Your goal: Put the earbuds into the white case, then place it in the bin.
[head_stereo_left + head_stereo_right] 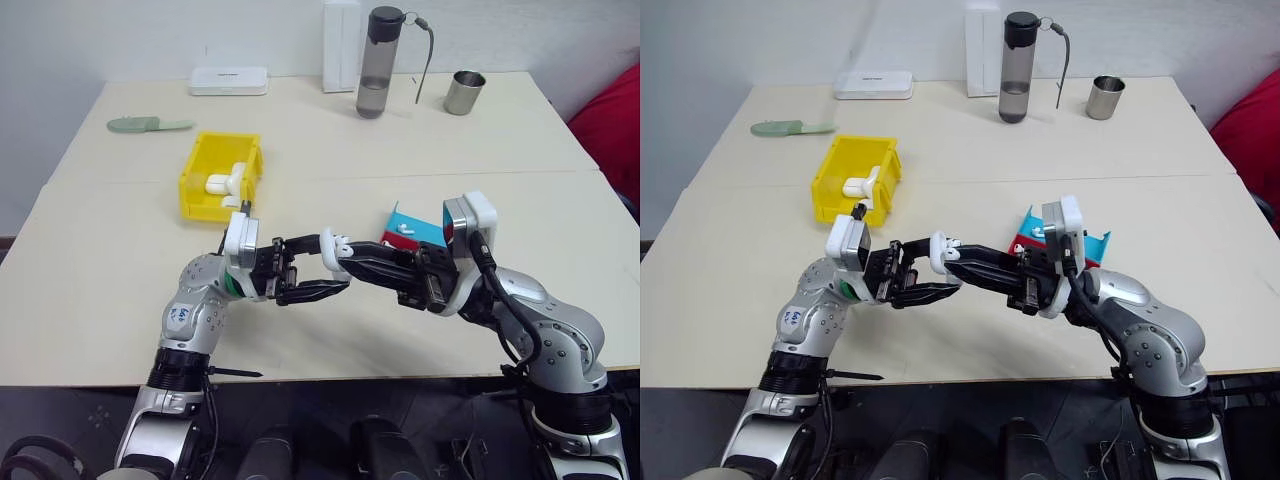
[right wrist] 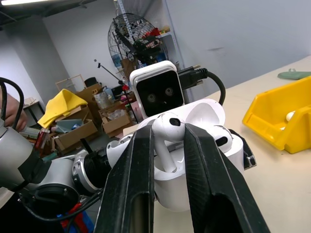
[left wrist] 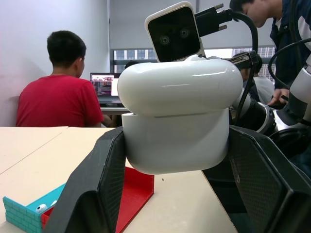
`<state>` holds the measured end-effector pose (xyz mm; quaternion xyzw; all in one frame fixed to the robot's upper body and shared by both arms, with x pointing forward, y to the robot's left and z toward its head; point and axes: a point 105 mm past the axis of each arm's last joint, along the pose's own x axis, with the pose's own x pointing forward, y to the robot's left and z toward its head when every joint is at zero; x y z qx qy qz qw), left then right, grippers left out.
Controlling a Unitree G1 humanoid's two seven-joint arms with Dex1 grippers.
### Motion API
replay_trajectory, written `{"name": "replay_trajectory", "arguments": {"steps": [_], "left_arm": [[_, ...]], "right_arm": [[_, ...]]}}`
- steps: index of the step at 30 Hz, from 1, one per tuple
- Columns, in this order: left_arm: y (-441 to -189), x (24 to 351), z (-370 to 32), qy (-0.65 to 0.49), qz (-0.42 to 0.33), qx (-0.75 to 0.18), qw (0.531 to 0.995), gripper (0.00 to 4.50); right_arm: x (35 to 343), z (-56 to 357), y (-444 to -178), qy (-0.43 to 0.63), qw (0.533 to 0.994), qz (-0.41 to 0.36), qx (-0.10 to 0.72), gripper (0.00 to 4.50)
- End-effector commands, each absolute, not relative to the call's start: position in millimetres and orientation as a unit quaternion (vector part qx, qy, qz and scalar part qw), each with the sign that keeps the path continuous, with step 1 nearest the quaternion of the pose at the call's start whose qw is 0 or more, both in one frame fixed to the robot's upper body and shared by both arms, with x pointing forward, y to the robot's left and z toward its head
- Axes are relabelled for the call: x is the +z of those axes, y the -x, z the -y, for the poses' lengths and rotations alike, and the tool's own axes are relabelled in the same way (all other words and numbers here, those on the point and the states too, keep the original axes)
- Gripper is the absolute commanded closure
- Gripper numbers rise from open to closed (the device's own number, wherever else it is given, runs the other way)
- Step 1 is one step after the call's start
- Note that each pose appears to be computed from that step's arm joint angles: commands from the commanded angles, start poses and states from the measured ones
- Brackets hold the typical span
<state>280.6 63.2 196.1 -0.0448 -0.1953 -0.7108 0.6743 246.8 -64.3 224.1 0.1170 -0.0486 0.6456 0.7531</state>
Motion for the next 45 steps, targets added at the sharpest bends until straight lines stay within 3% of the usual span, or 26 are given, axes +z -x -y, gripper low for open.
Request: {"name": "replay_trajectory", "arguments": {"steps": [1, 13, 19, 21, 24, 32, 35, 41, 45], "left_arm": [[-272, 223, -58, 0.035, 0.258, -0.717, 0.647, 1.75], [-273, 218, -63, 0.027, 0.252, -0.708, 0.660, 1.75], [-283, 206, -69, -0.036, 0.207, -0.688, 0.694, 1.75], [-287, 193, -66, -0.111, 0.166, -0.693, 0.693, 1.75], [-293, 184, -57, -0.178, 0.121, -0.693, 0.688, 1.75], [-287, 157, -34, -0.294, 0.019, -0.732, 0.614, 1.75], [-286, 155, -28, -0.289, 0.005, -0.739, 0.608, 1.75], [-286, 160, -17, -0.278, 0.013, -0.744, 0.607, 1.75], [-283, 167, -12, -0.265, 0.026, -0.747, 0.610, 1.75]], "right_arm": [[204, 56, -238, -0.121, 0.738, -0.016, 0.663, 3.95], [214, 89, -233, -0.110, 0.751, -0.003, 0.651, 0.05], [203, 141, -224, -0.061, 0.800, -0.027, 0.597, 0.05], [196, 161, -222, -0.040, 0.818, -0.043, 0.573, 0.05], [184, 173, -217, 0.026, 0.819, -0.072, 0.569, 0.60], [205, 138, -222, 0.082, 0.801, -0.013, 0.593, 3.51], [212, 121, -223, 0.082, 0.792, -0.001, 0.605, 4.48], [213, 97, -233, 0.090, 0.786, -0.002, 0.611, 4.48], [193, 91, -240, 0.103, 0.790, -0.031, 0.603, 4.48]]}}
